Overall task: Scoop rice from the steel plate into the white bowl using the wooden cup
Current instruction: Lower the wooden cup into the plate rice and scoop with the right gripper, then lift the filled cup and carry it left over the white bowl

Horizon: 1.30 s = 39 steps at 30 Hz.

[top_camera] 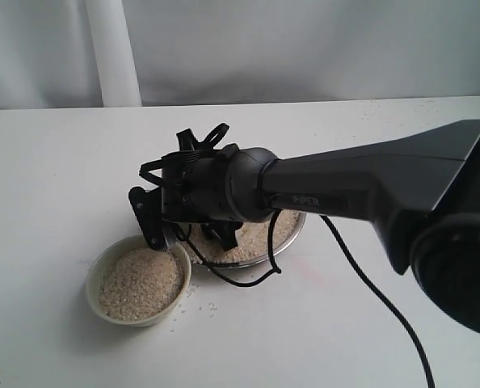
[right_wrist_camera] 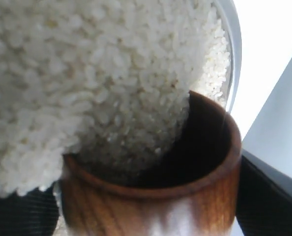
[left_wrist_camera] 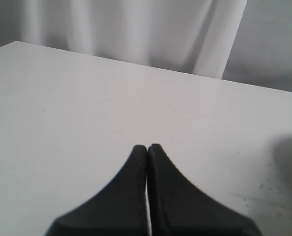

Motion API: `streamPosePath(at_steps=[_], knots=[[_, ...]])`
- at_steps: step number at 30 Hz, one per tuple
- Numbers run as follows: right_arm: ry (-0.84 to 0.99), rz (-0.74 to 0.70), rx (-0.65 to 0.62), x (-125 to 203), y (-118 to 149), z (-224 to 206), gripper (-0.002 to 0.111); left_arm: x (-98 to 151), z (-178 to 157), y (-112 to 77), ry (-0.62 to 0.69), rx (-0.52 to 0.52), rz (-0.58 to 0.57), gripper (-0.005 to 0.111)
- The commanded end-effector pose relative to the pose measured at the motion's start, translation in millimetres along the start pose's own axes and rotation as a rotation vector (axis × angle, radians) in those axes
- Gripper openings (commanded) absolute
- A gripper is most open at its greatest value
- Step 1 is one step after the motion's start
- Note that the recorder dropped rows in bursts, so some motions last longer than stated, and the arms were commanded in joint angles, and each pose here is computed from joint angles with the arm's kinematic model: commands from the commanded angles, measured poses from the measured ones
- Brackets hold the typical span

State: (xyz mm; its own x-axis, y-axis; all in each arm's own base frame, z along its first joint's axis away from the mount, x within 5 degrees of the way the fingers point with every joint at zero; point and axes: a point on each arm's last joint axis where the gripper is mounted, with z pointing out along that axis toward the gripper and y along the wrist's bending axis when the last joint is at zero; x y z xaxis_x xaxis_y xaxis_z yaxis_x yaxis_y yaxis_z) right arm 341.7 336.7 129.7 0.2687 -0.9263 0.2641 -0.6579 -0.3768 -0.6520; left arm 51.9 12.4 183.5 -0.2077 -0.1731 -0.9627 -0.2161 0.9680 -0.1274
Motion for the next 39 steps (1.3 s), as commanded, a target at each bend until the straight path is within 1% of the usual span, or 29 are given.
streamPosePath(at_steps=[1,7,11,21,30,36,39], knots=[[-0.028,0.038,-0.018,-3,-1,-6,0.000,0,1,-0.3,0.003,0.003,-0.005,0.000],[-0.034,0.059,-0.027,-3,-1,-7,0.000,0,1,-0.3,0.003,0.003,-0.005,0.000],[-0.060,0.129,-0.054,-1,-4,-12,0.000,0,1,-0.3,0.003,0.003,-0.005,0.000],[-0.074,0.276,-0.107,20,-12,-15,0.000,0,1,-0.3,0.003,0.003,-0.005,0.000],[-0.112,0.469,-0.198,38,-12,-2,0.000,0,1,-0.3,0.003,0.003,-0.005,0.000],[-0.180,0.575,-0.239,39,-13,1,0.000,0,1,-0.3,0.003,0.003,-0.005,0.000],[-0.228,0.654,-0.277,40,-14,3,0.000,0,1,-0.3,0.003,0.003,-0.005,0.000]])
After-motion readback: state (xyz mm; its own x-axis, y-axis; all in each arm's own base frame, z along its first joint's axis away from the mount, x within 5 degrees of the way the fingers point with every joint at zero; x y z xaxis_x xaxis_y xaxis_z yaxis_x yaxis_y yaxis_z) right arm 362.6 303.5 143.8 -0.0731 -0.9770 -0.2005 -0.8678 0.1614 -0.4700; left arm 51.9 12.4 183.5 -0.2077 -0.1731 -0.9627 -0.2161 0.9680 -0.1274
